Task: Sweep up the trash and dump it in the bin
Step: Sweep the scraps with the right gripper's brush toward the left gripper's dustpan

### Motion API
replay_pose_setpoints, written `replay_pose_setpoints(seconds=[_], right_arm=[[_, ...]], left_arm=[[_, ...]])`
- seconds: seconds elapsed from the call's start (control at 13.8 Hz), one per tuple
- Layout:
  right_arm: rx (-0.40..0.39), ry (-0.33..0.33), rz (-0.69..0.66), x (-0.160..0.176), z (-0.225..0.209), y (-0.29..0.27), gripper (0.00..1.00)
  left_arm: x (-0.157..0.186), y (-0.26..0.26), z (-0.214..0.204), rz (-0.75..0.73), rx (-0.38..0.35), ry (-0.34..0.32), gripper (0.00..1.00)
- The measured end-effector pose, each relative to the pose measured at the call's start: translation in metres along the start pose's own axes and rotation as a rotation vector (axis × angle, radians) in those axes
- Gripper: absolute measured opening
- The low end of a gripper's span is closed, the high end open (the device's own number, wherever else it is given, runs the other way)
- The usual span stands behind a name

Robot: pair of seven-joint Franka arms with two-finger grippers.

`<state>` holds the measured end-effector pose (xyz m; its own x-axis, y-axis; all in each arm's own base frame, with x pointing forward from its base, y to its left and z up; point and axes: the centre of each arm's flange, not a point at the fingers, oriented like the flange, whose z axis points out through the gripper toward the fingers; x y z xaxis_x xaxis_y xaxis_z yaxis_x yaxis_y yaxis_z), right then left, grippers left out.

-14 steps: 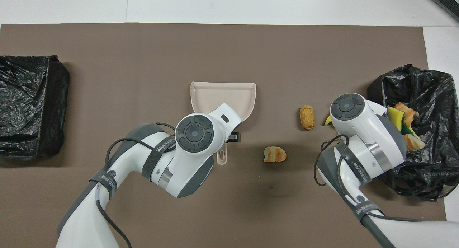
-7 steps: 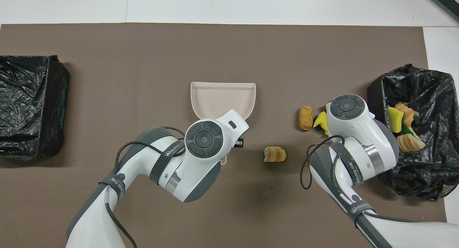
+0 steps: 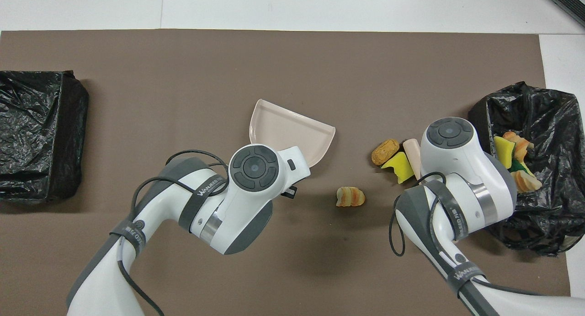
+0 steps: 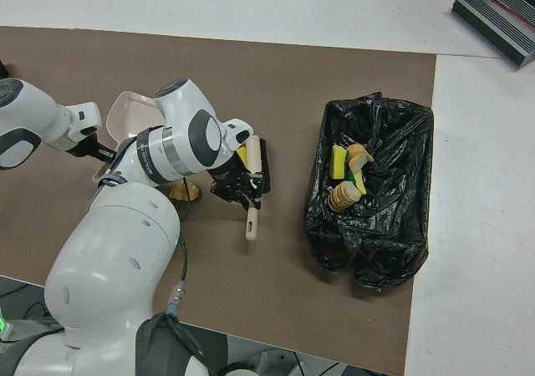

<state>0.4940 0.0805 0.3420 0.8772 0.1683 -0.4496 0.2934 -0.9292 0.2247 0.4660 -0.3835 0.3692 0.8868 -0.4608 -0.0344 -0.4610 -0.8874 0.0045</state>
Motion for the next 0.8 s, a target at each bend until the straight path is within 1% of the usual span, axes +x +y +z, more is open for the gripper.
replay_pose_setpoints(seconds=[0.22, 0.29, 0.36, 0.51, 0.65, 0.8], right_arm=[[0.001, 0.030, -0.052, -0.004, -0.010, 0.002, 0.26], [0.002, 0.048, -0.055, -0.002, -0.011, 0.002, 0.26], [0.004, 0.055, -0.054, -0.001, -0.011, 0.003, 0.26], [0.004, 0.048, -0.055, -0.001, -0.009, 0.003, 0.26], [0.001, 0.019, -0.060, -0.004, -0.006, 0.001, 0.26], [0.000, 0.007, -0.053, -0.007, 0.000, -0.001, 0.26]], left_arm=[[-0.019, -0.014, -0.022, 0.171, 0.100, -0.086, 0.33], [-0.024, -0.016, -0.026, 0.251, 0.112, -0.116, 0.33], [-0.028, -0.018, -0.028, 0.330, 0.113, -0.143, 0.33], [-0.031, -0.020, -0.028, 0.472, 0.105, -0.175, 0.33], [-0.032, -0.022, -0.027, 0.592, 0.101, -0.189, 0.33], [-0.032, -0.022, -0.026, 0.707, 0.097, -0.204, 0.33]])
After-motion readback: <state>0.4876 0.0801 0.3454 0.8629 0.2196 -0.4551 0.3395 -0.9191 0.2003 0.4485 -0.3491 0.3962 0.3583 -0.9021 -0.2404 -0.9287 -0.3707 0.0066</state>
